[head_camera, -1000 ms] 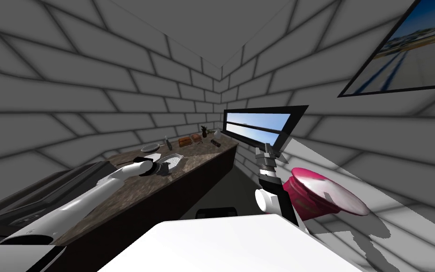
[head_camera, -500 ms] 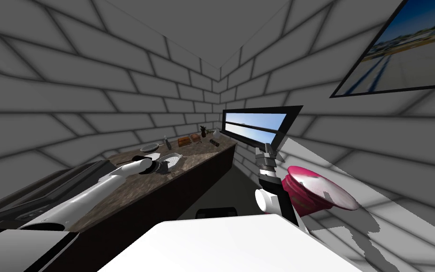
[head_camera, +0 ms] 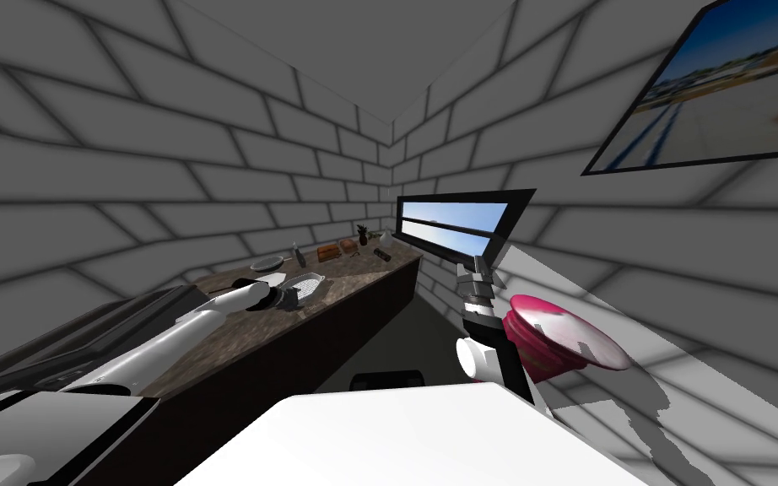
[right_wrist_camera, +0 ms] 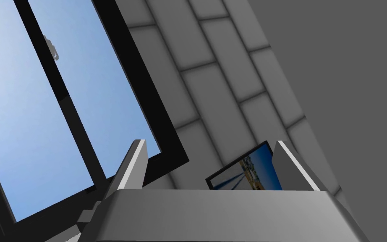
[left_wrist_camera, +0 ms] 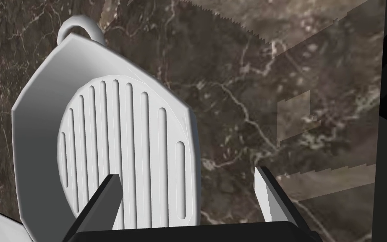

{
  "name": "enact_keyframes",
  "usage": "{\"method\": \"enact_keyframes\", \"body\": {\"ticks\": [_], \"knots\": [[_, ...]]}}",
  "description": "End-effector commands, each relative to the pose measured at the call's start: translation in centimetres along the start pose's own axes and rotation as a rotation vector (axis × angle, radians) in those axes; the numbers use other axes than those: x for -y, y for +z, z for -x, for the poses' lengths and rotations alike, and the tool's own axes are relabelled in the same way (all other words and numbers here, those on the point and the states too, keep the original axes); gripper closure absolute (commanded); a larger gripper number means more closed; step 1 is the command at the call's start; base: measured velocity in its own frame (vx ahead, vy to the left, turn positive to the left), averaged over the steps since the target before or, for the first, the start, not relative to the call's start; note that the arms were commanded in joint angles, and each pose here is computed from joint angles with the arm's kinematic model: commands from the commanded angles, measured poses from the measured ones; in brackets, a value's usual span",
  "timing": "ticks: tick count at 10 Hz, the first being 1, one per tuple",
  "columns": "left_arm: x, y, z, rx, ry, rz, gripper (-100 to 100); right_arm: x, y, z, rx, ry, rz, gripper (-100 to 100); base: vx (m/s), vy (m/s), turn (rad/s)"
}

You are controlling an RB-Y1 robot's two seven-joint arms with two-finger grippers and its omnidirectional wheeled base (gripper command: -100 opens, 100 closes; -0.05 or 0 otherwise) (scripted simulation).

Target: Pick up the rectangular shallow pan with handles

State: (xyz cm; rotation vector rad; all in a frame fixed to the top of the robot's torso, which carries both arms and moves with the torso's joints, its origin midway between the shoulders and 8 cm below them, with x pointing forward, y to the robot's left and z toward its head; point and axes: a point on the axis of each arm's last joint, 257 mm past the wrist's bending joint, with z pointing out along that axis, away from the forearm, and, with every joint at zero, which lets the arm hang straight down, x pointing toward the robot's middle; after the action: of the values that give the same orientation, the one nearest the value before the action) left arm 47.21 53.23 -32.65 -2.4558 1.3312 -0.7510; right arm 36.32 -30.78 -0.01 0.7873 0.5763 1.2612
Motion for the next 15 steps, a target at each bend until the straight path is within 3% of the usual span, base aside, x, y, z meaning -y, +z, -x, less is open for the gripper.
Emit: {"method": "enact_keyframes", "body": {"ticks": [1,2,6,7,8,9,10,12,13,15], "knots": [[0.0,0.0,0.0,0.000,0.000,0.000,-100,0.0,0.0,0.0,0.000,0.000,0.000,0,0.000,0.000,0.000],[0.0,0.0,0.1,0.001,0.000,0.000,100,0.0,0.0,0.0,0.000,0.000,0.000,0,0.000,0.000,0.000],[-0.1,0.1,0.1,0.001,0.002,0.003,100,0.0,0.0,0.0,0.000,0.000,0.000,0,0.000,0.000,0.000],[-0.1,0.0,0.1,0.001,0.002,0.003,0,0.0,0.0,0.0,0.000,0.000,0.000,0,0.000,0.000,0.000],[-1.5,0.0,1.1,0.027,-0.011,0.017,100,0.0,0.0,0.0,0.000,0.000,0.000,0,0.046,0.053,0.012],[-1.2,-0.1,-0.2,0.005,0.001,0.011,100,0.0,0.0,0.0,0.000,0.000,0.000,0,0.043,0.056,0.024],[-2.5,-0.3,1.3,0.040,-0.013,0.023,100,0.0,0.0,0.0,0.000,0.000,0.000,0,0.048,0.067,0.005],[-2.5,-0.5,-0.8,0.006,0.008,0.018,100,0.0,0.0,0.0,0.000,0.000,0.000,0,0.036,0.040,0.018],[-3.7,-0.6,1.1,0.046,-0.016,0.028,100,0.0,0.0,0.0,0.000,0.000,0.000,0,0.043,0.041,-0.006],[-3.9,-0.8,-1.0,0.011,0.007,0.025,100,0.0,0.0,0.0,0.000,0.000,0.000,0,0.028,0.032,0.020]]}}
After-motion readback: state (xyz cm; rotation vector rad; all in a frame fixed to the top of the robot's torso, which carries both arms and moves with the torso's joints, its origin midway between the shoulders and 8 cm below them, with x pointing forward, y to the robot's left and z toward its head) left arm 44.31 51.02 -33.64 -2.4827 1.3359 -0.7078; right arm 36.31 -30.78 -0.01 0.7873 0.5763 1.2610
